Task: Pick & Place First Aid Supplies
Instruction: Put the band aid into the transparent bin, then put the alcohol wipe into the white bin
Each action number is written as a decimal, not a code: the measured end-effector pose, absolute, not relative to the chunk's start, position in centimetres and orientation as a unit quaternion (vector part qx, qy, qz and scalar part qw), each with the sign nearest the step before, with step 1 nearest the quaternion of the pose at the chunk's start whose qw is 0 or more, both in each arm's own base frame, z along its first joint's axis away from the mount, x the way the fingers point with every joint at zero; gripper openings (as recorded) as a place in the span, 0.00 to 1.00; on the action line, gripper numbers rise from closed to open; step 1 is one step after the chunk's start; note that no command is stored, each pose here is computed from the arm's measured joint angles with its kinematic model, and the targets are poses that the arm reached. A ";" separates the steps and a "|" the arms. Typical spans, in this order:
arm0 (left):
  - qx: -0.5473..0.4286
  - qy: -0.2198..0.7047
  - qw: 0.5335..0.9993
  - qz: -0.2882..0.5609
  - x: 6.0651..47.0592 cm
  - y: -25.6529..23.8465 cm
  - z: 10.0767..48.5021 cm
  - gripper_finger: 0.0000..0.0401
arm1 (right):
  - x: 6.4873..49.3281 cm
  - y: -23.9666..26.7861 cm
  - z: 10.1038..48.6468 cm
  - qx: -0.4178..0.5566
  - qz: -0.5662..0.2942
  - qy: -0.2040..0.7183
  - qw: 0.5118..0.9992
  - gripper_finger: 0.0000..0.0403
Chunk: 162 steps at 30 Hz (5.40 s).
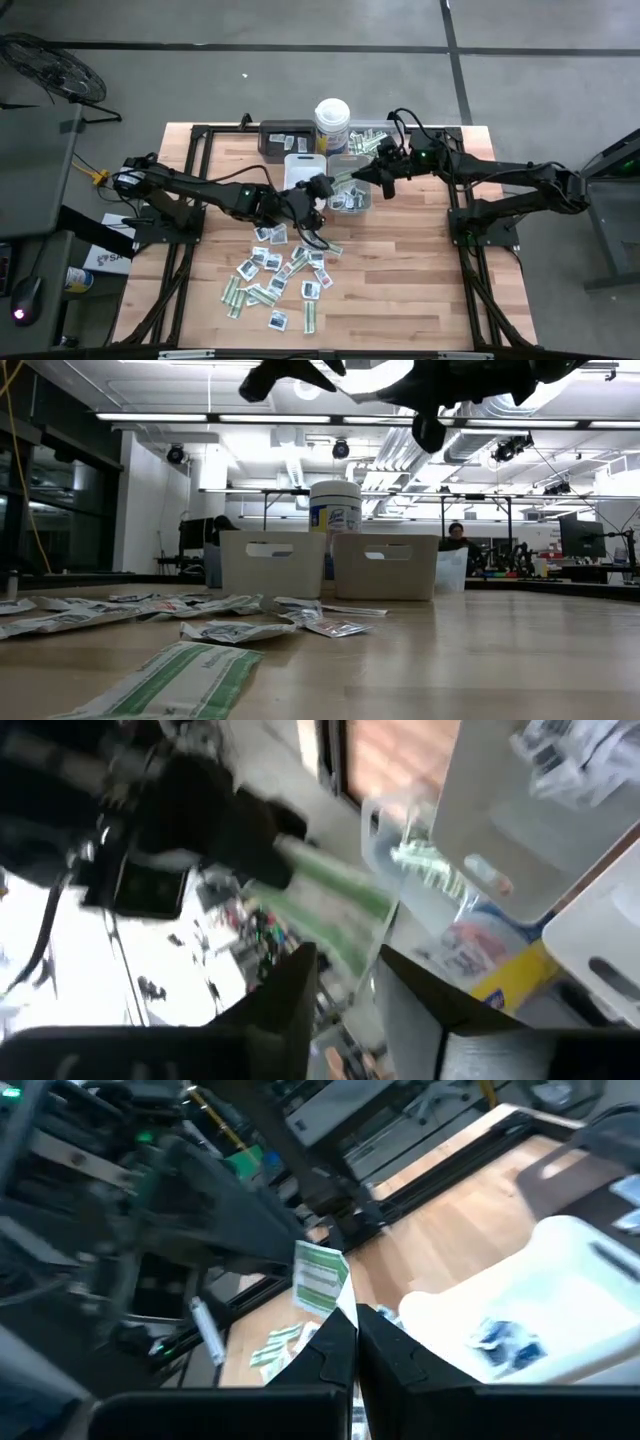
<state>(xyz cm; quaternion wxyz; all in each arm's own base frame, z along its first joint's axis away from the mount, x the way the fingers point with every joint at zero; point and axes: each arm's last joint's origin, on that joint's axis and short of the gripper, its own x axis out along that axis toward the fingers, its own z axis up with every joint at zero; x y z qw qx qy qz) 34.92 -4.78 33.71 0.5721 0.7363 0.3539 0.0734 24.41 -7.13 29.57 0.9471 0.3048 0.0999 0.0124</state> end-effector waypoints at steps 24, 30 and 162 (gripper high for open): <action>0.359 0.373 0.838 0.175 24.1 -0.6 33.5 0.30 | 18.7 -16.3 27.1 0.317 -0.262 0.149 0.899 0.00; 0.290 0.344 0.870 0.202 22.5 -0.4 30.7 0.30 | 17.0 -18.0 25.4 0.335 -0.336 0.195 0.859 0.00; -0.095 0.642 0.750 0.128 22.0 -1.9 12.1 0.22 | 17.6 -3.0 32.1 0.069 -0.061 0.139 0.986 0.37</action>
